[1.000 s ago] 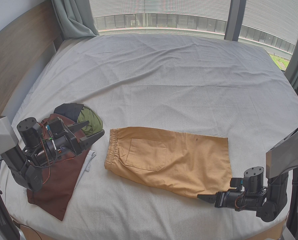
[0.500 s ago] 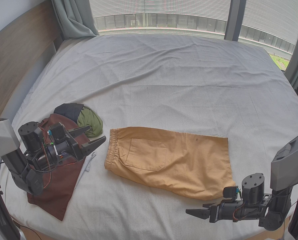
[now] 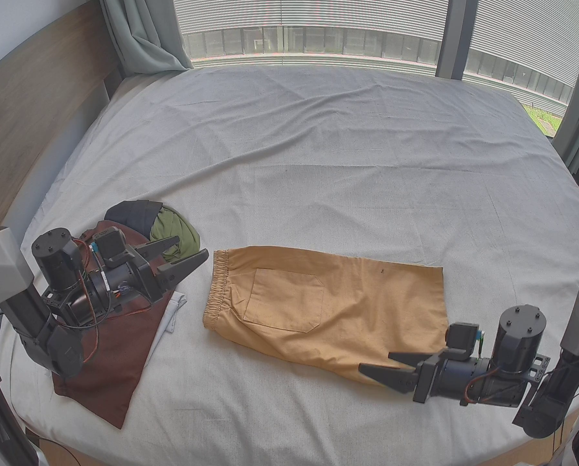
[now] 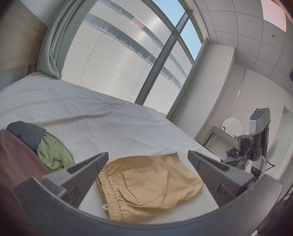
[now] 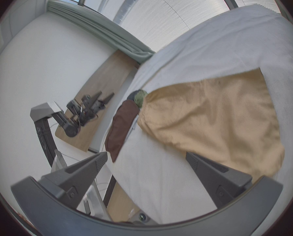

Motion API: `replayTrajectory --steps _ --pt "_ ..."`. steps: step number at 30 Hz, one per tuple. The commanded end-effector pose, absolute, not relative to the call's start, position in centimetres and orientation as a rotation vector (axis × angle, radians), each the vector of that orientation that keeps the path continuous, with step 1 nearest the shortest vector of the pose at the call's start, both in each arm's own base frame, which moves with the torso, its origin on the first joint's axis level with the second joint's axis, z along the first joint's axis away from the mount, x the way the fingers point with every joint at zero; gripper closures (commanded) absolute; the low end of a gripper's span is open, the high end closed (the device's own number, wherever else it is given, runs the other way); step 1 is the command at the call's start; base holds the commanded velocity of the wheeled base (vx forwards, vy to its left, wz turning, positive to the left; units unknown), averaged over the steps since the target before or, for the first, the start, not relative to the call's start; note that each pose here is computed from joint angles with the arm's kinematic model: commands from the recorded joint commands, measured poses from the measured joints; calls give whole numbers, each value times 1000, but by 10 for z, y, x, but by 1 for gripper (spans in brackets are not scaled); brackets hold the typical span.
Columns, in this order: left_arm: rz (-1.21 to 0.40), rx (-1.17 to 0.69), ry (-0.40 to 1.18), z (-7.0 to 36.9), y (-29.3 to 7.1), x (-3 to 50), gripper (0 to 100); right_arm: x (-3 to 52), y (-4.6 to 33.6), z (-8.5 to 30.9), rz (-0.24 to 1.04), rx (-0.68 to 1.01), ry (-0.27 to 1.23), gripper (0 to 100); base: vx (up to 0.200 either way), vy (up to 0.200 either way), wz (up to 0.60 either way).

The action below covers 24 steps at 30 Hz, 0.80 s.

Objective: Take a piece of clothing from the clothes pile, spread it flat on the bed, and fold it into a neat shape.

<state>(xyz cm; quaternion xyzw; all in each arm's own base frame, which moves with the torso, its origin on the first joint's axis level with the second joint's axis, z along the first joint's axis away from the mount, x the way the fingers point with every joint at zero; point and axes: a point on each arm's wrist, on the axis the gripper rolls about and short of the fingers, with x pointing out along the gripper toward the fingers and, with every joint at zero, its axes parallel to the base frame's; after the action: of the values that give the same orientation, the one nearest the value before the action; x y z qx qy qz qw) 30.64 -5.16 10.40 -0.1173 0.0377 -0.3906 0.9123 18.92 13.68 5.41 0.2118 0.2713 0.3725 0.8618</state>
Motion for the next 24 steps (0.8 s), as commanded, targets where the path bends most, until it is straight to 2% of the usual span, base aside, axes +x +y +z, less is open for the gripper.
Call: replayTrajectory --steps 1,11,24 --pt "-810 -246 93 102 -50 303 0 210 137 77 788 474 421 0 0 0 0" --pt "-807 -258 139 89 -52 304 0 234 128 88 756 497 334 0 0 0 0" --pt "-789 -350 211 80 -50 302 0 236 126 88 743 497 330 0 0 0 0"
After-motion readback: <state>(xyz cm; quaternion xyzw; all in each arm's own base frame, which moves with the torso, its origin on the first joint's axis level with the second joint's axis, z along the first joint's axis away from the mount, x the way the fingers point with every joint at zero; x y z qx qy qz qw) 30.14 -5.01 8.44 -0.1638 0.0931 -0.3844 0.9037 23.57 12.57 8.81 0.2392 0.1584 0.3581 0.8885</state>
